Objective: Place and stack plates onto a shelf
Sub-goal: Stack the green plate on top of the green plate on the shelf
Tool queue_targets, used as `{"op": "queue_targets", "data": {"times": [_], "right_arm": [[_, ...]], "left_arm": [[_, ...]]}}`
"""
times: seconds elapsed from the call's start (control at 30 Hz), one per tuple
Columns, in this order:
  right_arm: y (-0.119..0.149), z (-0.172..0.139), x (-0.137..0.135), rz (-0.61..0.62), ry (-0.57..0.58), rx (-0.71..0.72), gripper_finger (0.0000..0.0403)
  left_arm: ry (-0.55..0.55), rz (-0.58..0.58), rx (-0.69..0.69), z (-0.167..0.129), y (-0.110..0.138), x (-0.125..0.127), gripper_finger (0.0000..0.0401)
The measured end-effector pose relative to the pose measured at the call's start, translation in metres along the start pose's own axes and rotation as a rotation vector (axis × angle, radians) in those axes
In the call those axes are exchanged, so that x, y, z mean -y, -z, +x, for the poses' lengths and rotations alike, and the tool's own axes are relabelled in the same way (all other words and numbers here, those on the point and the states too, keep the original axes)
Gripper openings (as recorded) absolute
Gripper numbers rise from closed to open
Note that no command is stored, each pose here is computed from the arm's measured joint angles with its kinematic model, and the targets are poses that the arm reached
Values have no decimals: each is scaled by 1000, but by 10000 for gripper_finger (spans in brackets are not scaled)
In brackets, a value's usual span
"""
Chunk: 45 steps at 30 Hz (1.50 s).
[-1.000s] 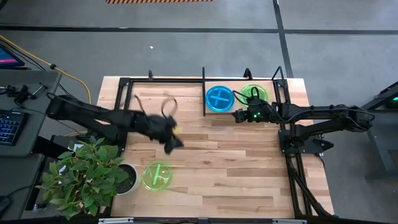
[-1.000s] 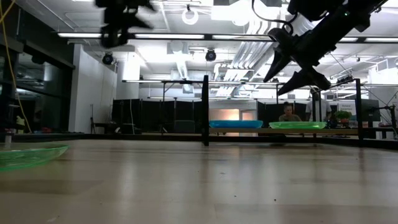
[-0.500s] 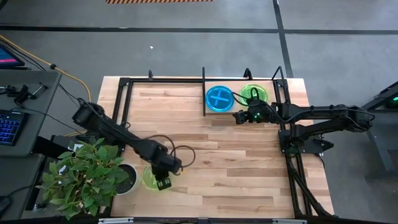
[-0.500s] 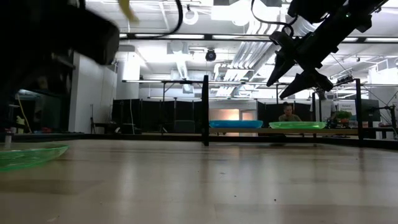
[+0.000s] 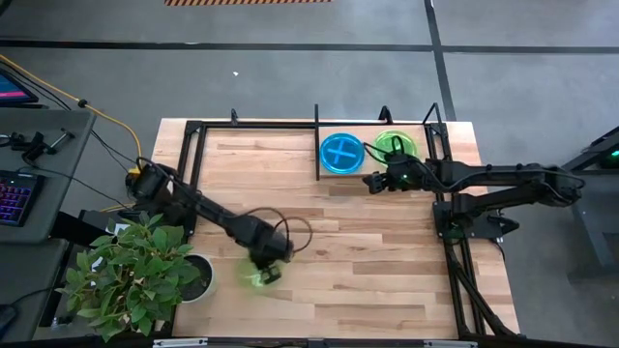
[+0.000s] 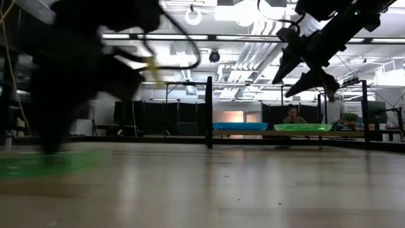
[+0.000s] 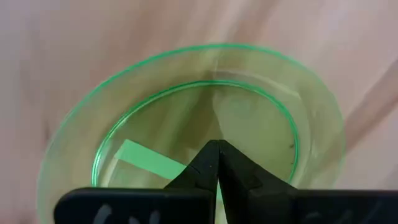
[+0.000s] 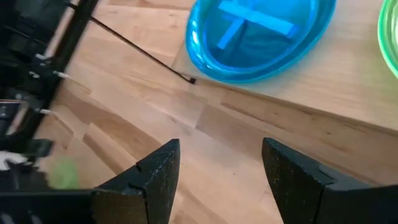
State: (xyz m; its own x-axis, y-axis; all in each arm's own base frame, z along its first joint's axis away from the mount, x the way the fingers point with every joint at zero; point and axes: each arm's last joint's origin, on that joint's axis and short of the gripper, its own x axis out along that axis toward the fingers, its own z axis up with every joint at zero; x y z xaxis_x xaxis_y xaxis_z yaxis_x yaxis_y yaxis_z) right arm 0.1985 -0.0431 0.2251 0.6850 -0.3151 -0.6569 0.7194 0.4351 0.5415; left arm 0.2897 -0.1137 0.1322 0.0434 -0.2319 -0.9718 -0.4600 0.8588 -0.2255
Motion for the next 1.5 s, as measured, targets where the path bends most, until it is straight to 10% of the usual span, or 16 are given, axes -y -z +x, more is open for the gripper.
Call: {"op": "queue_targets", "data": {"times": [0.5, 0.97, 1.3, 1.5], "right_arm": [[-11, -57, 3, 48, -198, 132, 210], [-14, -78, 7, 45, -243, 214, 210], [-1, -71, 13, 54, -213, -2, 210], [24, -56, 13, 49, -99, -250, 210]], "left_arm": [[177, -137, 586, 6, -113, -17, 0], [207, 161, 792, -39, -201, 38, 0], [91, 400, 736, -123, -168, 31, 0], [142, 343, 891, -158, -118, 7, 0]]}}
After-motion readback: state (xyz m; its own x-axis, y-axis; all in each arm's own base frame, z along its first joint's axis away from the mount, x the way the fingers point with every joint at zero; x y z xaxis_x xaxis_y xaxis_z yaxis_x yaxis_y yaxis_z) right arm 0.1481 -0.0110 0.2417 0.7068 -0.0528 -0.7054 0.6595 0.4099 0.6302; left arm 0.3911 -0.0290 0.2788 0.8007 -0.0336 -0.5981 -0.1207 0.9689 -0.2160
